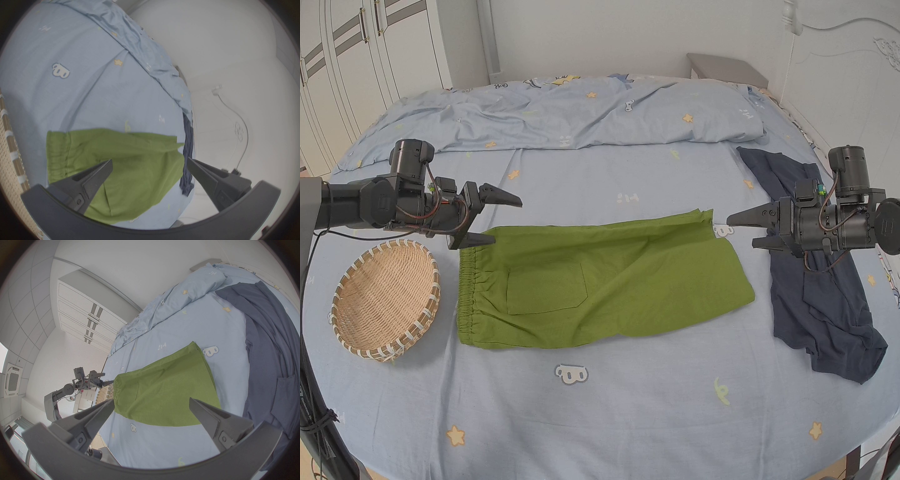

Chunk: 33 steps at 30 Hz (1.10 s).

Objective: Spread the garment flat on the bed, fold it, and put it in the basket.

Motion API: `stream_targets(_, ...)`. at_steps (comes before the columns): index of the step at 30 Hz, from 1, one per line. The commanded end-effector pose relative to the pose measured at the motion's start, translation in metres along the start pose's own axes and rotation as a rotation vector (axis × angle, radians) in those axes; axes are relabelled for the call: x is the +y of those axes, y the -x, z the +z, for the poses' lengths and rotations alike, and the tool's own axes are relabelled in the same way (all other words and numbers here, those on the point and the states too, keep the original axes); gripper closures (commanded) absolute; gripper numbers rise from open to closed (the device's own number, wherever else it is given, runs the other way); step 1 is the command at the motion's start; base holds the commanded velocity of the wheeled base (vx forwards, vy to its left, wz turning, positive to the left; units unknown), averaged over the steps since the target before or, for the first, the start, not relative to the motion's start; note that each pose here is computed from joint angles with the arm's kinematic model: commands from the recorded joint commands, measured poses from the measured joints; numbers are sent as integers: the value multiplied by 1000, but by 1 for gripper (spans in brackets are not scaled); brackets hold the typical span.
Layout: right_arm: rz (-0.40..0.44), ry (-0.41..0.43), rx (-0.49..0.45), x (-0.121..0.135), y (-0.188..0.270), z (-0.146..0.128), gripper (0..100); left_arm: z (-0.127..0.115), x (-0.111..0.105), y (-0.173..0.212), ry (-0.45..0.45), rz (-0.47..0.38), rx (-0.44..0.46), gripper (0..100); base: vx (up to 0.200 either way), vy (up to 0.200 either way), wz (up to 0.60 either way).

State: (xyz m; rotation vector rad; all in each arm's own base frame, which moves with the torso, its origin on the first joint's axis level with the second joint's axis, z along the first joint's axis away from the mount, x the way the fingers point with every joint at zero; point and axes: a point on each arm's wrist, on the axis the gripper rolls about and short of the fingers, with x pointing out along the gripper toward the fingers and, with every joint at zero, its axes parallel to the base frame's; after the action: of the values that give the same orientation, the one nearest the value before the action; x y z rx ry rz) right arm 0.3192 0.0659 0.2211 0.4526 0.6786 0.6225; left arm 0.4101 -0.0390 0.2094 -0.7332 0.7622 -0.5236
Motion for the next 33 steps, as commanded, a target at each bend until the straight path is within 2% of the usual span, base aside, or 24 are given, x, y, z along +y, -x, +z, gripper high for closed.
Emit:
stream_targets(1,0,0,-1,0,1,0,0,-37,-16,36,-143,-31,54,0,0,0,0)
stream_targets(2,1,2,-4,0,1,1,0,-53,-9,39,-179,-17,69,0,0,0,0)
stream_targets(4,3,2,-3,0,1,1,0,-72,-3,45,-193,-16,73,0,0,0,0)
stream_targets(7,7,7,-7,3,3,1,0,-98,8,50,-191,-17,82,0,0,0,0)
stream_targets(8,7,6,-7,3,3,1,0,-100,9,50,-190,-17,83,0,0,0,0)
stream_targets(10,8,8,-6,5,5,-1,0,-126,23,49,-180,-11,104,0,0,0,0)
stream_targets(14,27,21,0,13,8,-5,0,-146,40,55,-163,18,84,0,0,0,0)
stream_targets(17,35,28,1,18,11,-8,0,-150,57,61,-137,50,66,0,0,0,0)
stream_targets(28,67,54,6,28,9,-17,0,-140,69,68,-143,69,-11,0,0,0,0)
stream_targets(33,68,55,4,28,8,-17,0,-136,87,52,-138,80,-12,0,0,0,0)
